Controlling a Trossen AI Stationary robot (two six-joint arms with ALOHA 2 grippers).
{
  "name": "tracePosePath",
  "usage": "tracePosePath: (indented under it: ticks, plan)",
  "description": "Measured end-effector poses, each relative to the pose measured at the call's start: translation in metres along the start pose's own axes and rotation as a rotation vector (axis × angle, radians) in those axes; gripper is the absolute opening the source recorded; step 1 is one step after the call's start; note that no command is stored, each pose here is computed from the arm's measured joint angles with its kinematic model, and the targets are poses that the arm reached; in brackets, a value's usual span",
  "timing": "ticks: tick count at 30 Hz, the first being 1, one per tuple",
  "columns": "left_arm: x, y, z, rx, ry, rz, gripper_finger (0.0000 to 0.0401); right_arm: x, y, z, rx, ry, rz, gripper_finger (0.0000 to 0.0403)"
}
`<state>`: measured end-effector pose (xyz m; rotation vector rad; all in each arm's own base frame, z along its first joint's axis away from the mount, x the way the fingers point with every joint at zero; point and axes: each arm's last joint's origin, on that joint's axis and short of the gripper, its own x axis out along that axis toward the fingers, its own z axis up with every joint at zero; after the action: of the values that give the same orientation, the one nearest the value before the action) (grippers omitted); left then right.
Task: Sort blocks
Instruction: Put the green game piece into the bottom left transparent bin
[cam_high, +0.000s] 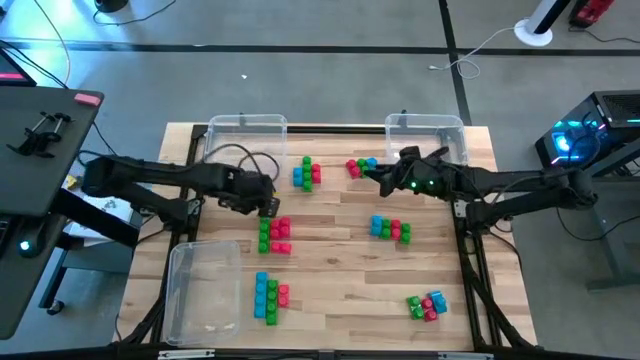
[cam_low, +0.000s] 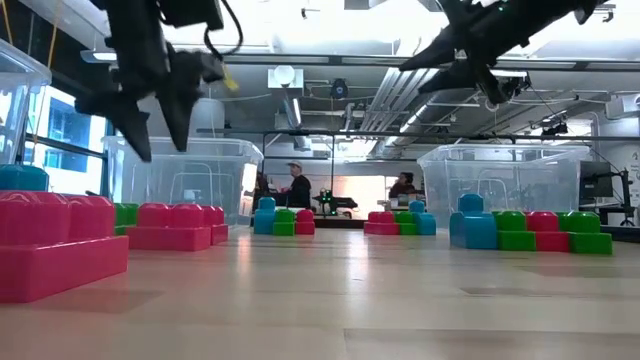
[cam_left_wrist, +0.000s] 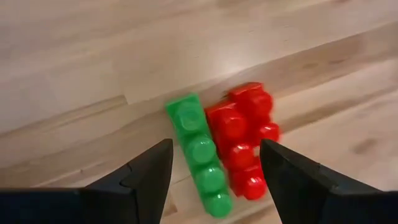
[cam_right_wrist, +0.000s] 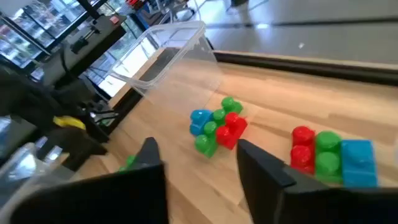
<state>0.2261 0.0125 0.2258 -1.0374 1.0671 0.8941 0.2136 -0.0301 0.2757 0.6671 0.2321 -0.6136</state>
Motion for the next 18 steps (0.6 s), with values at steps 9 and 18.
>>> tracePosePath:
  ticks: [9, 18]
  plan:
    - [0.045, -0.013, -0.01, -0.071, -0.017, 0.186, 0.023, 0.003, -0.005, 0.004, -0.012, 0.031, 0.02, 0.0194]
    - [0.071, -0.021, -0.005, -0.06, -0.008, 0.205, 0.023, 0.003, -0.005, 0.004, -0.039, 0.034, 0.02, 0.0194]
